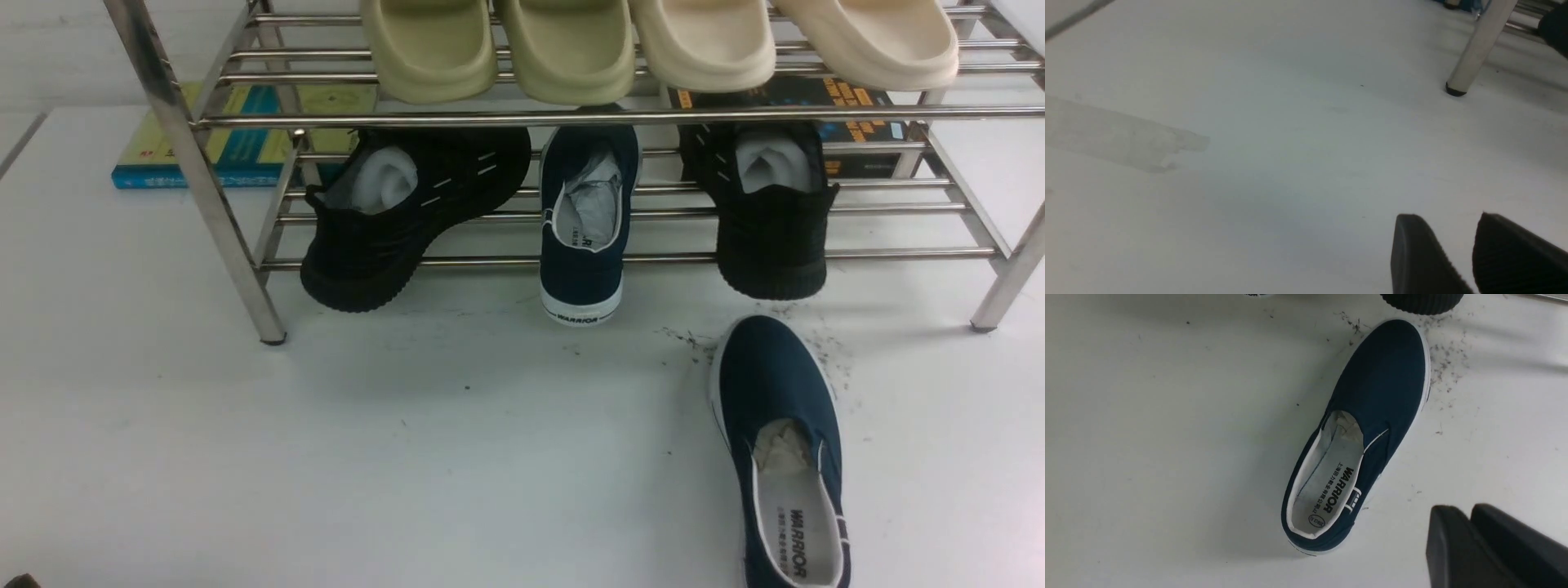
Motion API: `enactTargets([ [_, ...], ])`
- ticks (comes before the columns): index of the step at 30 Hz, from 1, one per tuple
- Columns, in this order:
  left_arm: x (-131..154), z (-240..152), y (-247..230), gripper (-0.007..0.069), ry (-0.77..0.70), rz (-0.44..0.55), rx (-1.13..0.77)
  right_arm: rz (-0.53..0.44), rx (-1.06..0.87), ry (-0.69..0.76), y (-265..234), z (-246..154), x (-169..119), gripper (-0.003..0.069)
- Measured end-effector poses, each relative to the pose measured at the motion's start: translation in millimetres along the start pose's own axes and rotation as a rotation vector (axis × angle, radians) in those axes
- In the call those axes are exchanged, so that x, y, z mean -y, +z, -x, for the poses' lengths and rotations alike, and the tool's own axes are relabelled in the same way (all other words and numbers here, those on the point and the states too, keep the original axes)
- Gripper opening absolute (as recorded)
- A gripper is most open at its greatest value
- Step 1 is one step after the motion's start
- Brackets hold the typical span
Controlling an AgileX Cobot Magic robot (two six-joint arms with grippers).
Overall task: Take the shoes off the shelf with your hand on the white table.
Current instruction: 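Grasp a shoe standing on the lower shelf of the shoe rack with the left gripper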
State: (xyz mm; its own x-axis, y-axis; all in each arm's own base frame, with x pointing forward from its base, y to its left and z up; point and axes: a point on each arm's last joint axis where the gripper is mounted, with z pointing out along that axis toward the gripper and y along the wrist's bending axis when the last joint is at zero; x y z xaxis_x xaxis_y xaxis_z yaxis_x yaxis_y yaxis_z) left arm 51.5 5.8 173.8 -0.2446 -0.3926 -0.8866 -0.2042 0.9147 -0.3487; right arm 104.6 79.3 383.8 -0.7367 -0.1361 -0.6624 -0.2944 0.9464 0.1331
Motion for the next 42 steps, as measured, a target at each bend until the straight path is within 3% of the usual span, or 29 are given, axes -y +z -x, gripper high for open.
enactTargets([
  [2, 3, -1, 0, 0.0242, -0.158, -0.032, -0.015, 0.0, 0.004, 0.0, -1, 0, 1, 0.0082],
  [5, 10, -3, 0, 0.0242, -0.555, -0.098, -0.063, -0.016, 0.021, -0.005, -5, -1, 4, 0.0083],
  [6, 10, -3, 0, 0.0242, -0.571, -0.101, -0.066, -0.017, 0.02, -0.006, -4, -1, 4, 0.0083],
  [7, 12, -4, 0, 0.0242, -0.68, -0.117, -0.083, -0.023, 0.026, -0.008, -6, -1, 5, 0.0084],
  [12, 13, -4, 0, 0.0242, -0.758, -0.131, -0.08, -0.037, 0.029, -0.013, -6, -1, 7, 0.0088],
  [19, 14, 10, -1, 0.0242, -0.807, -0.207, 0.062, -0.038, 0.029, -0.013, -6, -1, 7, 0.0099],
  [22, 19, 20, -7, 0.0229, -0.763, -0.226, 0.071, -0.038, 0.029, -0.013, -6, -1, 7, 0.0101],
  [26, 42, 66, -32, 0.0126, -0.535, -0.261, 0.064, -0.038, 0.029, -0.013, -6, -1, 7, 0.0107],
  [29, 56, 92, -35, 0.005, -0.377, -0.227, -0.028, -0.037, 0.03, -0.013, -6, 0, 7, 0.011],
  [32, 76, 125, -24, 0.0001, -0.146, -0.176, -0.274, -0.028, 0.043, -0.013, -6, 1, 6, 0.0113],
  [36, 93, 151, 15, 0.0001, 0.093, -0.165, -0.622, -0.028, 0.044, -0.013, -6, 1, 6, 0.0116],
  [42, 114, 154, 78, 0.0001, 0.132, -0.285, -0.916, -0.028, 0.044, -0.013, -6, 1, 6, 0.0123],
])
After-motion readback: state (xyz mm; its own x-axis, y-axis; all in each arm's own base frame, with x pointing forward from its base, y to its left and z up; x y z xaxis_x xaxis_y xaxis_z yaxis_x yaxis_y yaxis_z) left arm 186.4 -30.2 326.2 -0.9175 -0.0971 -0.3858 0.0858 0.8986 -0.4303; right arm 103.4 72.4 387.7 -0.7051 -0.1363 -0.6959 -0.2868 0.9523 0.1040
